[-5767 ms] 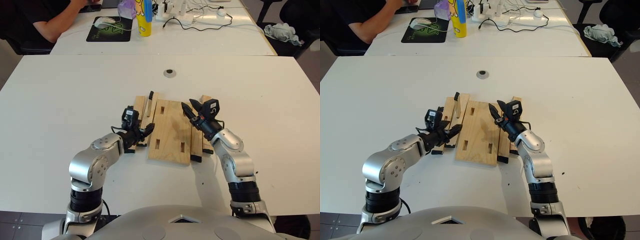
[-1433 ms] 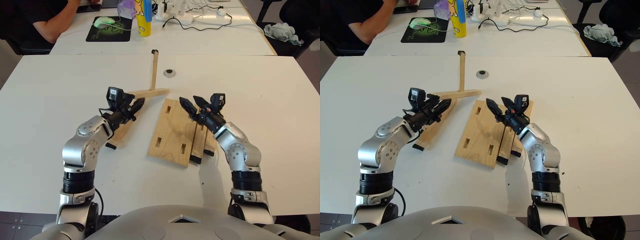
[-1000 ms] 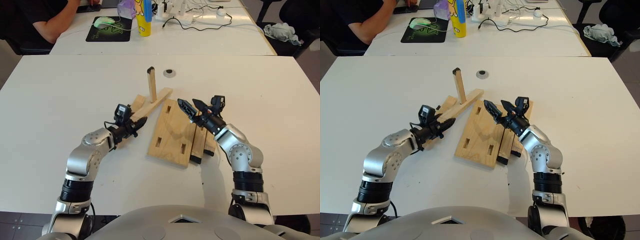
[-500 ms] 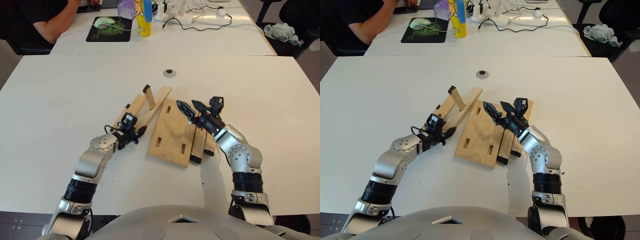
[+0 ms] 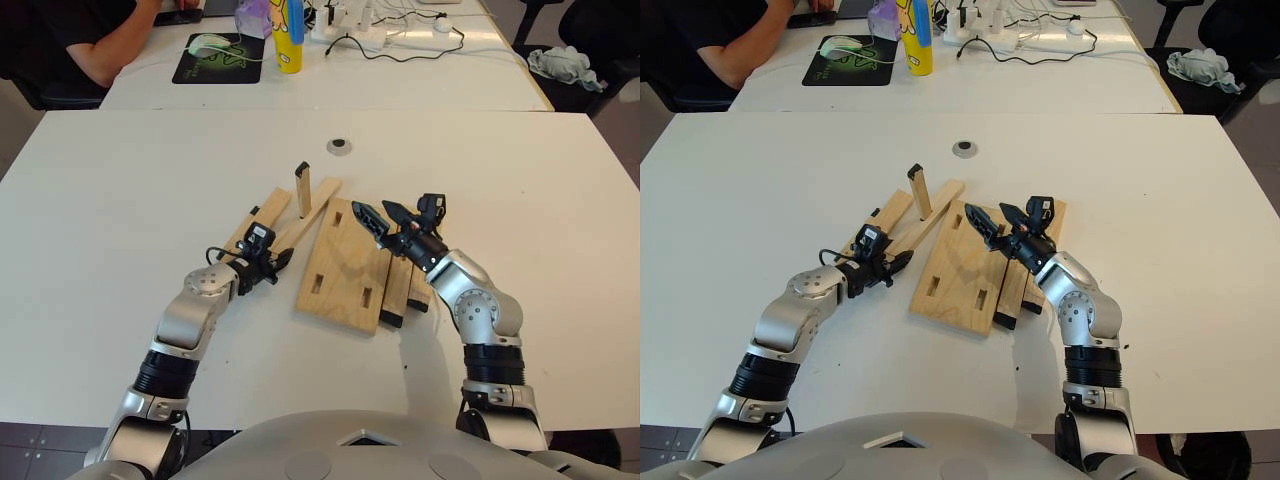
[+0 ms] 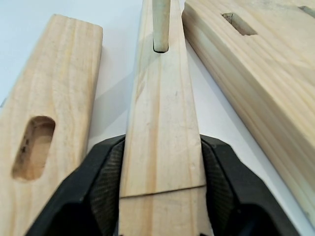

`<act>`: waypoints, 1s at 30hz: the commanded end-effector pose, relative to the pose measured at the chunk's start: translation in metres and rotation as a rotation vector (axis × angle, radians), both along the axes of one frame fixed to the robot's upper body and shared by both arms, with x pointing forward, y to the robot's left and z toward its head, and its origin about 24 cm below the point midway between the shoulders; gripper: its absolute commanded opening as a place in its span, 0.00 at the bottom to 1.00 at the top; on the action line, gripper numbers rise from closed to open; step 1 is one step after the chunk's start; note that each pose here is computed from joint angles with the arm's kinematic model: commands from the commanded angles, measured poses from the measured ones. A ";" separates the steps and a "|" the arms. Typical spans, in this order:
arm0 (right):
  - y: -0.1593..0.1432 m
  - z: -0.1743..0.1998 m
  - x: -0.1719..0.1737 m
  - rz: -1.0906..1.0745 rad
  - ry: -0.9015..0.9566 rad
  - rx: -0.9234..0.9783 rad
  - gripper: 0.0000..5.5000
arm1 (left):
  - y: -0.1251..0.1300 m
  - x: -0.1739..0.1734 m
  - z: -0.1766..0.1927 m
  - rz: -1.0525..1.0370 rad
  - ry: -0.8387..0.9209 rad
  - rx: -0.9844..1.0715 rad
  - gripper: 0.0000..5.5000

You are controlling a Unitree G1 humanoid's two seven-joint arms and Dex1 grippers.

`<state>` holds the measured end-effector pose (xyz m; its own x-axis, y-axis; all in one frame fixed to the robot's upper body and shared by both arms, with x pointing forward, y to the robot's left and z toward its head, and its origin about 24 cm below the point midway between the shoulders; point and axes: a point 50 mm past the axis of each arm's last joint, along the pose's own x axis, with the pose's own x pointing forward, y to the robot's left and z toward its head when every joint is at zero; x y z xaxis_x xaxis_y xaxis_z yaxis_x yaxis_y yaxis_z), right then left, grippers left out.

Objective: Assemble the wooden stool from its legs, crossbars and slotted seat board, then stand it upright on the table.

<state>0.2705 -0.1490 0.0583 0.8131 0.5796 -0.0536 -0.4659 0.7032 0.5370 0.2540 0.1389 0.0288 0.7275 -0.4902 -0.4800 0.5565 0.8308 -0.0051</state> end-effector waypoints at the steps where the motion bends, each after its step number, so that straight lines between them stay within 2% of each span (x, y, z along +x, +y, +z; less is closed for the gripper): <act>1: 0.000 0.001 0.004 -0.004 -0.004 -0.008 0.98 | 0.003 -0.001 -0.008 0.028 0.038 -0.003 0.38; 2: 0.000 0.001 0.004 -0.004 -0.004 -0.009 0.98 | 0.003 -0.002 -0.009 0.024 0.043 -0.002 0.45; 9: 0.000 0.000 0.003 0.001 -0.004 -0.011 0.98 | 0.003 0.000 -0.005 0.027 0.019 -0.007 0.61; 19: 0.003 0.002 0.006 0.013 -0.010 -0.015 0.98 | 0.000 0.006 -0.009 0.042 0.017 -0.006 0.62; 24: 0.002 0.001 0.006 0.012 -0.008 -0.019 0.98 | -0.003 0.003 -0.008 0.032 0.018 -0.036 0.52; 28: 0.002 0.000 0.005 0.006 -0.005 -0.020 0.98 | -0.007 0.001 -0.007 0.017 0.015 -0.047 0.39; 30: 0.002 0.000 0.005 0.004 -0.006 -0.021 0.98 | -0.006 0.001 -0.005 0.020 0.009 -0.053 0.37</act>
<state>0.2738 -0.1470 0.0566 0.8082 0.5858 -0.0595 -0.4691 0.7017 0.5362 0.2588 0.1325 0.0260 0.7433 -0.4968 -0.4479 0.5393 0.8412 -0.0381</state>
